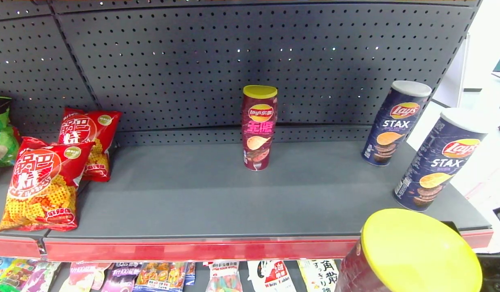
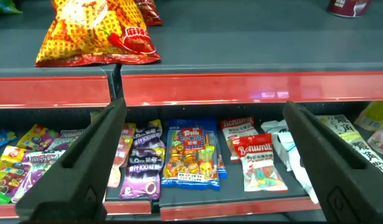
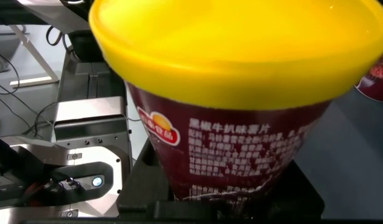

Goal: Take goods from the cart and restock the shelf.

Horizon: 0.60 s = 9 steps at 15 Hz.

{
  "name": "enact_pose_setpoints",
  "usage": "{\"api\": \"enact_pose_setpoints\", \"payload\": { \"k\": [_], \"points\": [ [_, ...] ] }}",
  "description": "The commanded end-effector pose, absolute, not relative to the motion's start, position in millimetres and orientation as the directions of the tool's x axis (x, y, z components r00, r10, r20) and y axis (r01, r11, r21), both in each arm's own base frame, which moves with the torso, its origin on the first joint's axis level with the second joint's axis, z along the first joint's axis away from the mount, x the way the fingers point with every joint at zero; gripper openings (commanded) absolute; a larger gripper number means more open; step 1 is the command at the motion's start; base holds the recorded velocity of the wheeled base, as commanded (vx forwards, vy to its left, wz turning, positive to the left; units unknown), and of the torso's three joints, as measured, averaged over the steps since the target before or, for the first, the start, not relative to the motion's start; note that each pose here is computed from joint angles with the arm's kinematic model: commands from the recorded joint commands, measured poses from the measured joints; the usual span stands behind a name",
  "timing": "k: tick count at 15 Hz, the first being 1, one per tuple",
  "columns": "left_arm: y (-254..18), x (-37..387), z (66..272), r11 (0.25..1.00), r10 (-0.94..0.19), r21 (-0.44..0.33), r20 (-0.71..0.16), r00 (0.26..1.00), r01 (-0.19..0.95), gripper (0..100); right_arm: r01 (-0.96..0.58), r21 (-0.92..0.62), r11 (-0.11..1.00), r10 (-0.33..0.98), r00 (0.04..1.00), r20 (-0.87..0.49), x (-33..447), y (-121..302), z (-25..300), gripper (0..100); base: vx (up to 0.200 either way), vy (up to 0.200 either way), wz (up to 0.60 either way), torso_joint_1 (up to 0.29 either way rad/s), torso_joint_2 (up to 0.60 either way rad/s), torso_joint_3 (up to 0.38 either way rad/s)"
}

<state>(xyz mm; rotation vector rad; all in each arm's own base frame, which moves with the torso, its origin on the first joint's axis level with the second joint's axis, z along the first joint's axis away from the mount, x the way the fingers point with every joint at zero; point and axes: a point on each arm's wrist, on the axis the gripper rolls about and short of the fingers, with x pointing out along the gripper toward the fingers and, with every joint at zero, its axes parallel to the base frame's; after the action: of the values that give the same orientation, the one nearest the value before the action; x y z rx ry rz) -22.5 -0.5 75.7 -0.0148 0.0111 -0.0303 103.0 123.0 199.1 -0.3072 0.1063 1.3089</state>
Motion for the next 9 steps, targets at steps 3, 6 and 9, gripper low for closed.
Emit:
{"api": "enact_pose_setpoints", "payload": {
  "k": [3, 6, 9],
  "points": [
    [-0.6, -22.4, 75.3, 0.999, -0.031, -0.014, -0.014, 0.999, 0.03, 100, -0.963, -0.156, 0.221, 0.931, 0.256, -0.26, 102.1, 122.1, 195.1, 0, 0.0, 0.0, 0.0, 0.0, 0.0, 0.0],
    [-0.6, -22.5, 75.7, 0.999, -0.031, -0.013, -0.012, 0.999, 0.031, 100, -0.963, -0.155, 0.223, 0.93, 0.257, -0.262, 102.1, 121.8, 194.3, 0, 0.0, 0.0, 0.0, 0.0, 0.0, 0.0],
    [-0.6, -22.5, 75.7, 0.999, -0.031, -0.013, -0.012, 0.999, 0.031, 100, -0.962, -0.154, 0.224, 0.929, 0.258, -0.264, 102.5, 121.8, 194.0, 0, 0.2, 0.0, 0.0, -0.004, 0.0, 0.004]
  ]
}}
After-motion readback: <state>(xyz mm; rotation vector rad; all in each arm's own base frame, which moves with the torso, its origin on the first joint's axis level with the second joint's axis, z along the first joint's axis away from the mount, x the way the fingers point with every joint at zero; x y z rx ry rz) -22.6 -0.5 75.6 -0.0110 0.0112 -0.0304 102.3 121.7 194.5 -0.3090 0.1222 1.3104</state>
